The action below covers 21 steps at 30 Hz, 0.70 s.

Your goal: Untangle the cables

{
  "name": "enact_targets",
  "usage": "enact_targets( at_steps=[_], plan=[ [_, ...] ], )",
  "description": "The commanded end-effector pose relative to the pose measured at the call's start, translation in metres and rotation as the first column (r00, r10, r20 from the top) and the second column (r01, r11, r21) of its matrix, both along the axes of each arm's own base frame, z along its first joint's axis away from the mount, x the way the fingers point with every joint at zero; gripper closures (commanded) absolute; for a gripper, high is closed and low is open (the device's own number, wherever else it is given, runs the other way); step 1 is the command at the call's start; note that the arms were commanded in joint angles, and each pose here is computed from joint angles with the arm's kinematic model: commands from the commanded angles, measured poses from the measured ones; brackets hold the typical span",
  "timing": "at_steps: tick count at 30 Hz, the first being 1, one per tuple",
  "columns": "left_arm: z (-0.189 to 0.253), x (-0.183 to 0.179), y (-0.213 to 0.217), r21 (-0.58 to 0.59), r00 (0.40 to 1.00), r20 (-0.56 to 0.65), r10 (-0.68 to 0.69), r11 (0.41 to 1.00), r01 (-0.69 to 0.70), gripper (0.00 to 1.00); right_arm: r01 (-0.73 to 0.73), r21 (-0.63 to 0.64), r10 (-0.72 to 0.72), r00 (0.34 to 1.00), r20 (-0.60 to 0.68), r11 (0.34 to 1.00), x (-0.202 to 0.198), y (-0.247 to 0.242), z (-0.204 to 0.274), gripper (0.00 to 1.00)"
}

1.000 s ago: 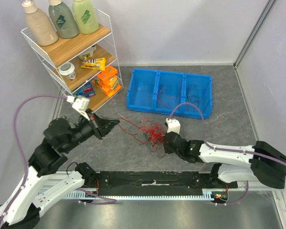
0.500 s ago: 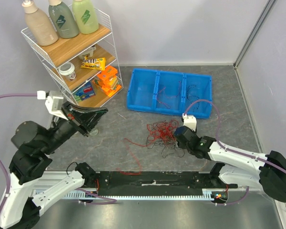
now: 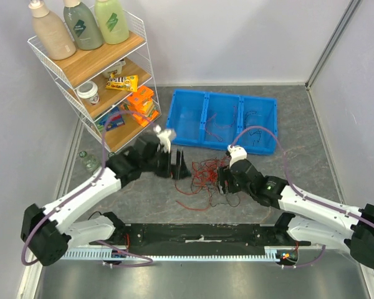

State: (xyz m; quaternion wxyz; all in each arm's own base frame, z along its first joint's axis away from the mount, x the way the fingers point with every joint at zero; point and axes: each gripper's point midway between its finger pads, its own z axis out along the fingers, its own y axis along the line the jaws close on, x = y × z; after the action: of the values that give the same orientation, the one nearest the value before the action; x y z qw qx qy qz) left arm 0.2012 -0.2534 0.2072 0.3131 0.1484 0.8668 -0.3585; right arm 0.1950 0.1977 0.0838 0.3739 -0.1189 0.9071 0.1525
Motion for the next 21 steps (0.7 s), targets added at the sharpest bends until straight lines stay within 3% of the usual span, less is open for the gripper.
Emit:
enact_targets(
  at_steps=[1,6,9,12,16,18,21],
  plan=[
    [-0.042,-0.019,-0.004,-0.048,0.993,-0.117,-0.008,0.999,0.002,0.05,-0.161,0.138,0.158,0.987,0.033,0.977,-0.013,0.036,0.013,0.21],
    [-0.102,-0.016,-0.008,0.029,0.978,-0.207,0.009,1.0,-0.003,0.04,-0.232,0.167,0.233,0.972,0.016,0.958,-0.025,0.061,0.005,0.2],
    [-0.13,0.0,-0.001,0.141,0.979,-0.18,0.096,0.987,-0.071,0.05,-0.241,0.166,0.246,0.969,-0.01,0.956,-0.029,0.07,-0.002,0.22],
    [-0.144,0.02,0.003,0.222,0.983,-0.109,0.147,0.968,-0.12,0.14,-0.232,0.162,0.238,0.971,-0.02,0.959,-0.03,0.075,-0.007,0.25],
    [-0.153,0.039,0.0,0.297,0.987,-0.017,0.161,0.943,-0.149,0.32,-0.214,0.156,0.22,0.975,-0.021,0.964,-0.03,0.073,-0.012,0.28],
    [-0.159,0.043,-0.004,0.32,0.989,-0.016,0.146,0.938,-0.133,0.32,-0.2,0.152,0.205,0.979,-0.016,0.968,-0.029,0.07,-0.012,0.29],
    [-0.177,0.048,0.001,0.408,0.986,-0.018,0.164,0.902,-0.142,0.19,-0.179,0.145,0.181,0.983,-0.007,0.973,-0.027,0.064,-0.012,0.29]
  ],
)
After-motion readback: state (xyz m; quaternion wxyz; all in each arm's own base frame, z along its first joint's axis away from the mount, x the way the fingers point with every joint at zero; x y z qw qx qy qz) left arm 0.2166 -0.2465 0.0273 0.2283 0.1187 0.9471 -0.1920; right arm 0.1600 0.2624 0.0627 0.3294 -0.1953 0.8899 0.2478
